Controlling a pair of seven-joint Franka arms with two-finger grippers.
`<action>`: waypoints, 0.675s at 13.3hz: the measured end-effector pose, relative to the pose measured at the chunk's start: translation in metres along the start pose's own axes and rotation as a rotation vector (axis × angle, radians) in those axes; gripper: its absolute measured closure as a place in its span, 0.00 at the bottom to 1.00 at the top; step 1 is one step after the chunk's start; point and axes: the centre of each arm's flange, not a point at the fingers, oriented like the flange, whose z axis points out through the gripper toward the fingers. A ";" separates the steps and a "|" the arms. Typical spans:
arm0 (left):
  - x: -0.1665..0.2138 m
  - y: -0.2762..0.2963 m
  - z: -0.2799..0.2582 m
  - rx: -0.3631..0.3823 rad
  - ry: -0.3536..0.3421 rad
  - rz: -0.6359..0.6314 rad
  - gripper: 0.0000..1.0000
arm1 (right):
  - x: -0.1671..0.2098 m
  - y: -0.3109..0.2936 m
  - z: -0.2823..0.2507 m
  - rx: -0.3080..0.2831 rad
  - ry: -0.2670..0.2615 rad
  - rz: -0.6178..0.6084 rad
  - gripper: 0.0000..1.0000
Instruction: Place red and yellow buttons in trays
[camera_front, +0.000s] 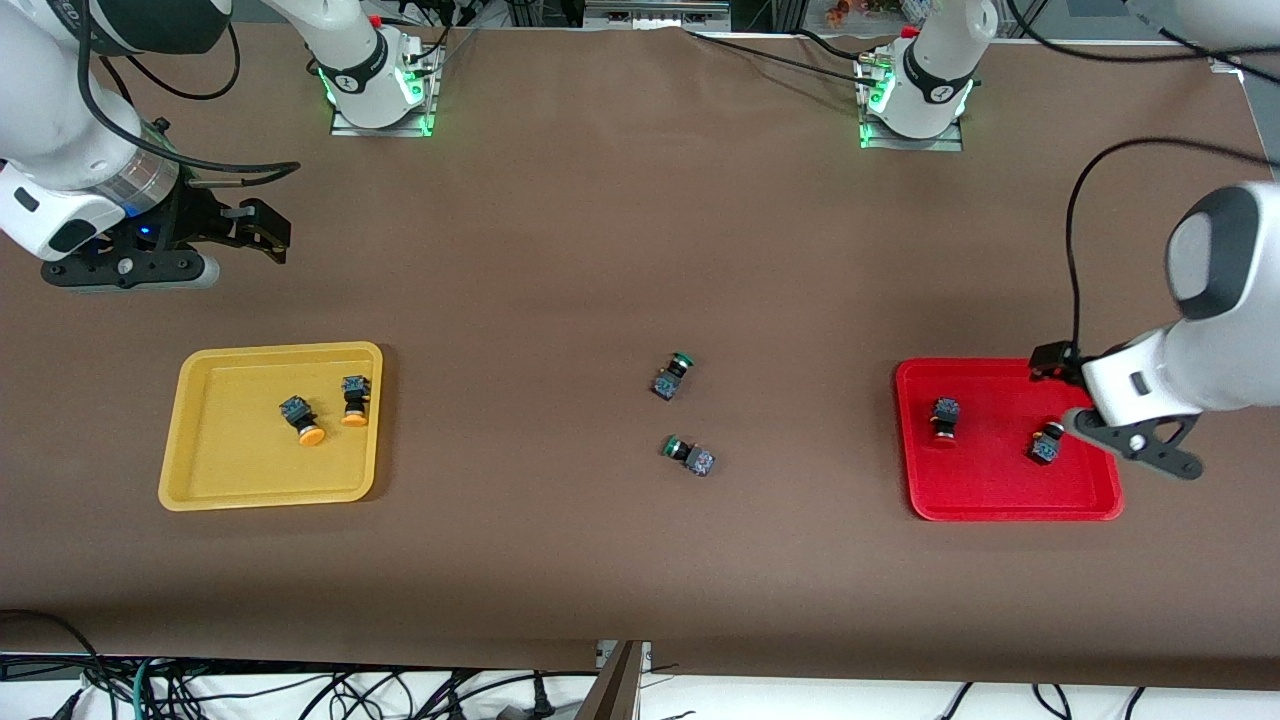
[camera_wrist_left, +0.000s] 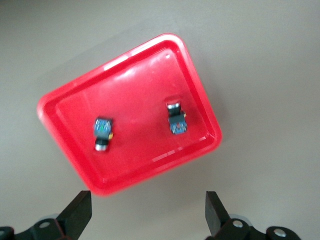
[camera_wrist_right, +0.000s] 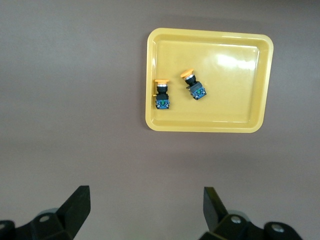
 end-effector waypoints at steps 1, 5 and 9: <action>-0.013 0.000 -0.027 0.000 -0.003 -0.033 0.00 | 0.000 -0.001 -0.003 0.008 0.006 0.001 0.00; -0.073 0.018 -0.112 0.023 0.083 -0.279 0.00 | 0.000 0.000 -0.006 0.035 0.008 0.008 0.00; -0.116 0.052 -0.107 -0.003 0.144 -0.376 0.00 | 0.001 0.002 -0.006 0.035 0.008 0.012 0.00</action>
